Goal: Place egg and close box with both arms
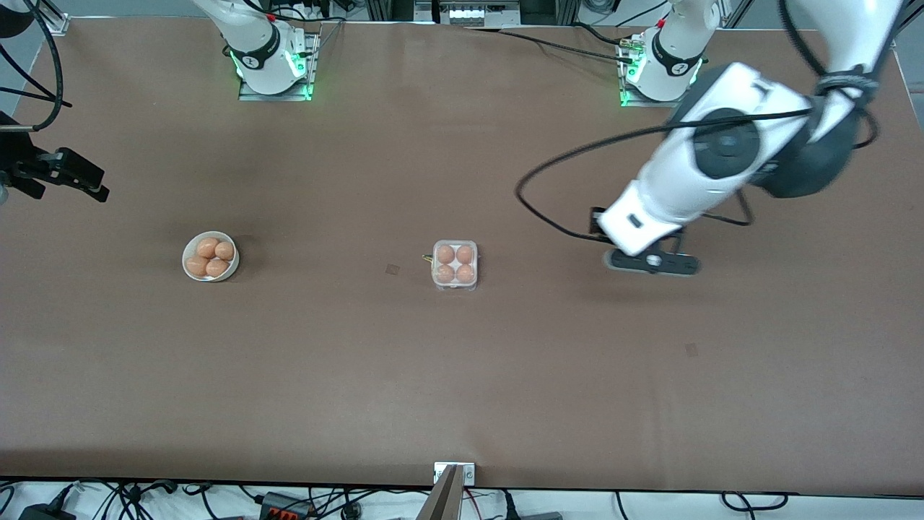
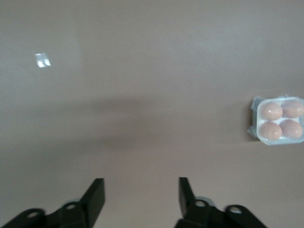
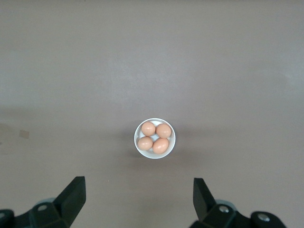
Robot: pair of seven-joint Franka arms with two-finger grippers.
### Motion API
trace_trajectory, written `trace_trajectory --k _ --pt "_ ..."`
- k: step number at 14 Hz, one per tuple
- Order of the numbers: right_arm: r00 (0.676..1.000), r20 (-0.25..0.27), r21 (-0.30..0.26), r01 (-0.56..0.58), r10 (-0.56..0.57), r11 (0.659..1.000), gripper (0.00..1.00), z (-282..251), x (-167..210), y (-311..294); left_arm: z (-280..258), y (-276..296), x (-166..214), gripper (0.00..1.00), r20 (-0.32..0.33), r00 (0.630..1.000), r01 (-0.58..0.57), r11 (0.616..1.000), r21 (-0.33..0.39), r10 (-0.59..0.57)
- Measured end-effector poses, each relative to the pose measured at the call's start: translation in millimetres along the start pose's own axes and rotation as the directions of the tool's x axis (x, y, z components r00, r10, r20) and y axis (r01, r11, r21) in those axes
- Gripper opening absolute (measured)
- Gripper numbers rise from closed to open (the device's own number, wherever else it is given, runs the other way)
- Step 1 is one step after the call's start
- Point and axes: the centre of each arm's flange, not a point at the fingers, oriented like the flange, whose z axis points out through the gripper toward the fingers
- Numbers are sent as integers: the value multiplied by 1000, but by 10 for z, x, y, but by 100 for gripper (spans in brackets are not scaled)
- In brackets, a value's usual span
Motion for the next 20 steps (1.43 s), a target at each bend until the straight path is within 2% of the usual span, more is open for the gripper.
trace_trajectory --k 2,3,9,14,17,20 --pt "1000 2 0 0 0 1000 100 2 -2 1 -232 -386 -5 98 -8 1000 -11 1000 -2 11" --pt "1000 3 0 0 0 1000 100 2 -3 0 -392 -528 -24 100 -21 999 -38 999 -7 38" --pt "1000 4 0 0 0 1000 100 3 -3 -2 -889 -1290 -221 100 -16 997 -82 997 -13 82" --pt "1000 5 0 4 -4 1000 100 8 -2 -22 -1082 -1839 -412 100 -27 999 29 999 -21 -29" --pt "1000 11 0 4 -4 1000 100 13 -8 -25 -990 -1790 -592 100 -10 1000 28 1000 -4 -28" --pt "1000 20 1 4 -4 1000 100 24 -16 -24 -1054 -1575 -857 100 -37 999 -6 1000 4 6"
